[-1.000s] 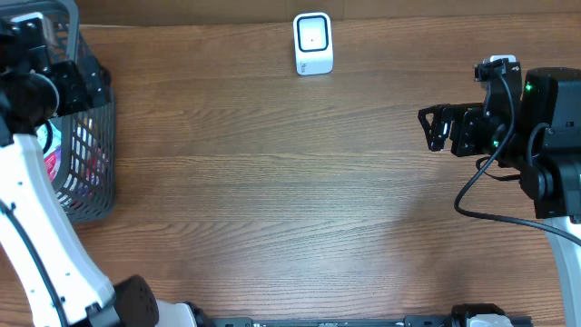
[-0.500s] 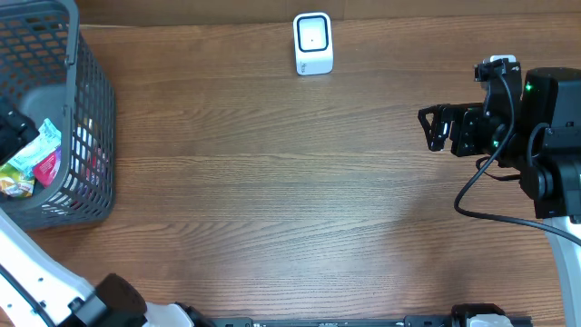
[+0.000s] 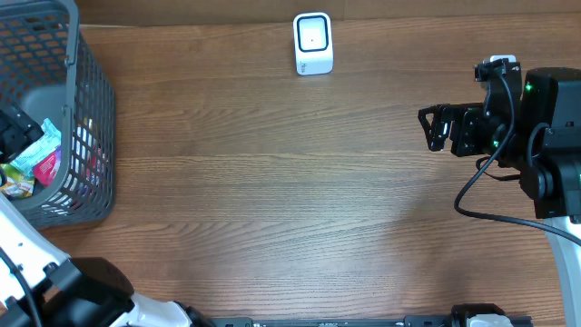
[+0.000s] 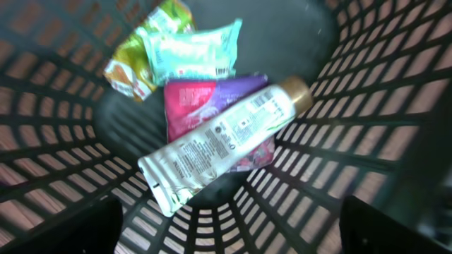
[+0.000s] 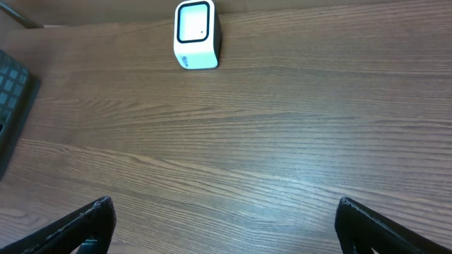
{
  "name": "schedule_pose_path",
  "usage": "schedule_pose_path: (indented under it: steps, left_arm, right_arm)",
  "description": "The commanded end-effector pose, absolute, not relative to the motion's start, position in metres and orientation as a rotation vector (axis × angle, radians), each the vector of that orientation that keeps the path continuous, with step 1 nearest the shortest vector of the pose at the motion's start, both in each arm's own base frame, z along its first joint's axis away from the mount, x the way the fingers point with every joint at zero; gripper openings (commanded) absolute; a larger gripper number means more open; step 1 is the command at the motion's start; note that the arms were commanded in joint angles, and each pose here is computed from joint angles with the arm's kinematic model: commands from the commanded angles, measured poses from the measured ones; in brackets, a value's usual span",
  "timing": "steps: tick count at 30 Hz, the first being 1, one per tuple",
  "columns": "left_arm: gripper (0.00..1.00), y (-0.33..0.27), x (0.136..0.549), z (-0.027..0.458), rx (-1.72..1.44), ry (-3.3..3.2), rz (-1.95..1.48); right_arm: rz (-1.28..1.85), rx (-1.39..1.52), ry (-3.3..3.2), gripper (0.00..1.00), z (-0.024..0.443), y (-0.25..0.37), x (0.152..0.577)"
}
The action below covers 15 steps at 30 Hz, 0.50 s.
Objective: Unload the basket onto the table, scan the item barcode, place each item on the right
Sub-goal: 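Grasp the white-and-gold tube with the left gripper and lift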
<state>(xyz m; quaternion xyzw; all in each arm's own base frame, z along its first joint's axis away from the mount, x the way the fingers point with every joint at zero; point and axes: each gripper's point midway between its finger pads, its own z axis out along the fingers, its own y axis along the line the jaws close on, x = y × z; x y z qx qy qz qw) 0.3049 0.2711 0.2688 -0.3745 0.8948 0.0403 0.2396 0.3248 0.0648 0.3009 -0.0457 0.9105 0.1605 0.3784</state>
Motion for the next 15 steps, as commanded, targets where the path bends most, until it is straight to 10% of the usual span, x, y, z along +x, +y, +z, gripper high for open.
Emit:
schedule_pose_path:
  steps: [1,15]
  left_arm:
    - [0.87,0.272,0.309,0.233,-1.024,2.549,0.037]
    - [0.83,0.282,0.326,0.154,-1.107,2.694,-0.074]
  right_arm:
    - [0.403,-0.121,2.286,1.00,0.316,0.065,0.326]
    - [0.403,-0.121,2.286,1.00,0.316,0.065,0.326]
